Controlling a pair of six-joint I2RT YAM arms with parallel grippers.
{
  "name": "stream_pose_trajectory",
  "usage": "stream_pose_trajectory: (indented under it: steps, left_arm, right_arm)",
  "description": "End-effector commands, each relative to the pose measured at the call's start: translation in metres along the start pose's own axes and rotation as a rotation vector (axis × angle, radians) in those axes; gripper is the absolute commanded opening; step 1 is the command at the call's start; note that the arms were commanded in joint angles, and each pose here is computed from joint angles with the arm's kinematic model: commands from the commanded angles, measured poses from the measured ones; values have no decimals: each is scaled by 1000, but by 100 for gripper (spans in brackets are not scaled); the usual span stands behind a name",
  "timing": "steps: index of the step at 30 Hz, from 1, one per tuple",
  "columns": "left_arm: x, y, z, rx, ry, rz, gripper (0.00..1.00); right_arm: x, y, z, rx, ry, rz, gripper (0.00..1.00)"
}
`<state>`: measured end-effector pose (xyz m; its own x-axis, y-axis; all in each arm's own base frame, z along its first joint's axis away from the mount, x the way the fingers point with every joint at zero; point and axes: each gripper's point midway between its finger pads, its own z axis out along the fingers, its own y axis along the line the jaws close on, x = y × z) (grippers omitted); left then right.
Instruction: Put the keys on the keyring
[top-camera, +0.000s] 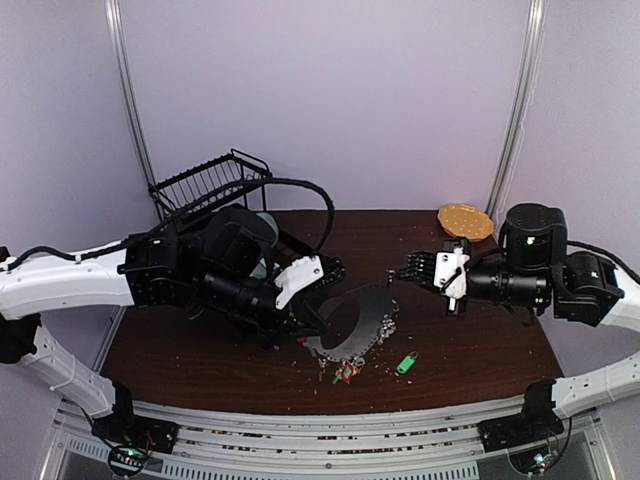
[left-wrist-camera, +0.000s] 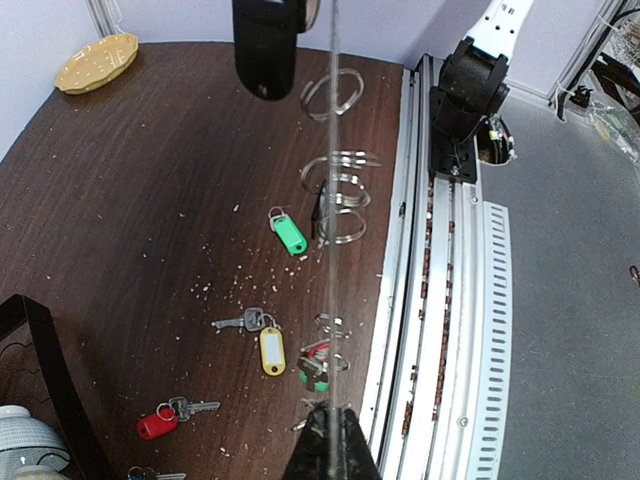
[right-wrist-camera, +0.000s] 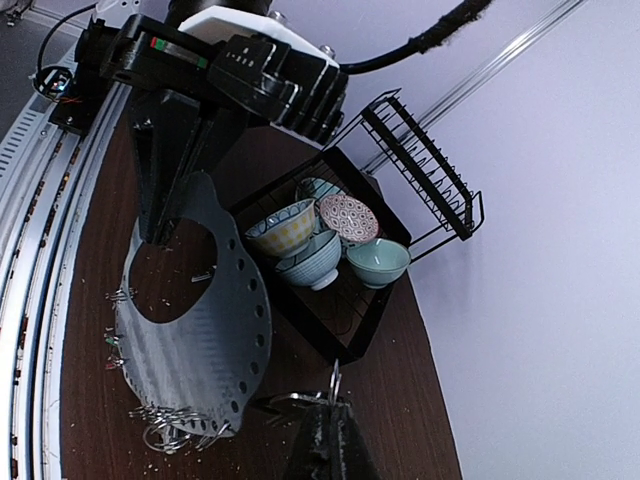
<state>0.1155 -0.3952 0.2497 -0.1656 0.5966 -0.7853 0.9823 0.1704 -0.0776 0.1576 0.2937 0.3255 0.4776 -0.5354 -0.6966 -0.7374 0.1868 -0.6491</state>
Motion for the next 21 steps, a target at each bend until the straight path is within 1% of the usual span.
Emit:
stream_pose_trajectory:
  steps: [1,10,21]
  left_arm:
    - [-29,1,-11,-21,-85,46,0]
    - [-28,5,-10,-45,-81,45,0]
    - [-26,4,-8,-40,-75,58,0]
  right_arm:
    - [-3,-2,-5,13,12,-24,0]
    - [7,16,0,-7,70,-119,0]
    - [11,16,6,10,118,-140,0]
